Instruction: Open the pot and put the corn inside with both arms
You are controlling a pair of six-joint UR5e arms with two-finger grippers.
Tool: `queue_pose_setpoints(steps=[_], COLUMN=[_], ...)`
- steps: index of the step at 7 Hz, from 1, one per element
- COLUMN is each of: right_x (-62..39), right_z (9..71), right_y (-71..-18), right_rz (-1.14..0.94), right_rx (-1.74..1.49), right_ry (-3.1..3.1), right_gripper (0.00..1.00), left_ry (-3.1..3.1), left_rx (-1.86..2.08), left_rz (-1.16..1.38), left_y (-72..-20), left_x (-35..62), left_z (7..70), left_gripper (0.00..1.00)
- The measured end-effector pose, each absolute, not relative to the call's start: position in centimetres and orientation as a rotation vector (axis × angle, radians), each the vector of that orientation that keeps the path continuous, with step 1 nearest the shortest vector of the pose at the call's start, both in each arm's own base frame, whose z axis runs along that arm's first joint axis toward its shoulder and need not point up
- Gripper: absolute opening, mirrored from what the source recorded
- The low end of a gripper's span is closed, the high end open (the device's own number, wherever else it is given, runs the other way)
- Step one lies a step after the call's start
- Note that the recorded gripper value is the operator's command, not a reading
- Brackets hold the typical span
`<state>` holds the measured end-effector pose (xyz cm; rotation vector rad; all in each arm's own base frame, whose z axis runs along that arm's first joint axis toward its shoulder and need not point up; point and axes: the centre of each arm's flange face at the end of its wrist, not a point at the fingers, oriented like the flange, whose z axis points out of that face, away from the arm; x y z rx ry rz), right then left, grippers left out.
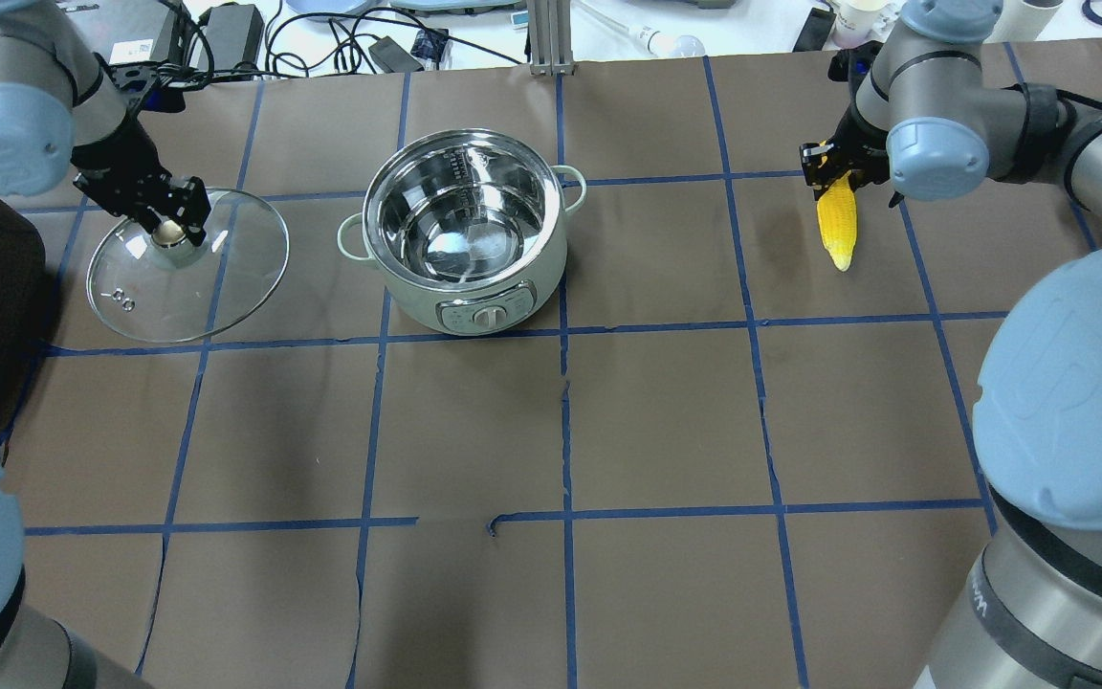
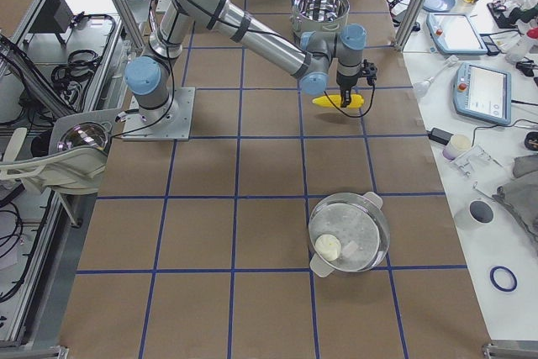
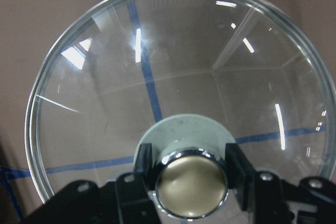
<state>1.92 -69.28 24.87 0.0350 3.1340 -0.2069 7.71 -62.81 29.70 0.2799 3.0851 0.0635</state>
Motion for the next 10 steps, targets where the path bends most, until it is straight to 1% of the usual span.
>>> queue_pose_setpoints(steps=[1,3,4,5,6,8,10], right_x=[4.7,13.9,18.8,23.1,27.7,37.8,44.7], right_z=[27.8,33.9,35.6,36.7,37.6,38.7,38.7], right_y=[-69.4,-69.7,-69.0,-68.2,-67.2,-65.1,-64.7], right_rz=[-0.229,-0.269,-0.274,-0.288,-0.303,-0.322,-0.311], right_rx=[-0.021,-0.130,-0.132,-0.105,-0.076,0.013,0.112], right_ry=[3.121,3.091,3.078,3.064,3.047,3.009,2.987], right_gripper=[0.19,0.19,0.19,0.20,0.20,0.20,0.21], left_ry=[3.077,3.107,3.128,3.138,3.142,3.144,3.140], left_rx=[0.292,0.278,0.258,0.244,0.240,0.240,0.245], left_rz=[0.023,-0.063,-0.105,-0.127,-0.134,-0.137,-0.131], left_y=[-61.3,-58.6,-57.8,-57.4,-57.3,-57.3,-57.6], left_x=[8.4,8.9,9.5,9.8,10.0,10.1,9.9], left_z=[27.4,23.5,22.5,22.0,21.8,21.6,22.2], left_gripper=[0.00,0.00,0.00,0.31,0.99,1.00,1.00])
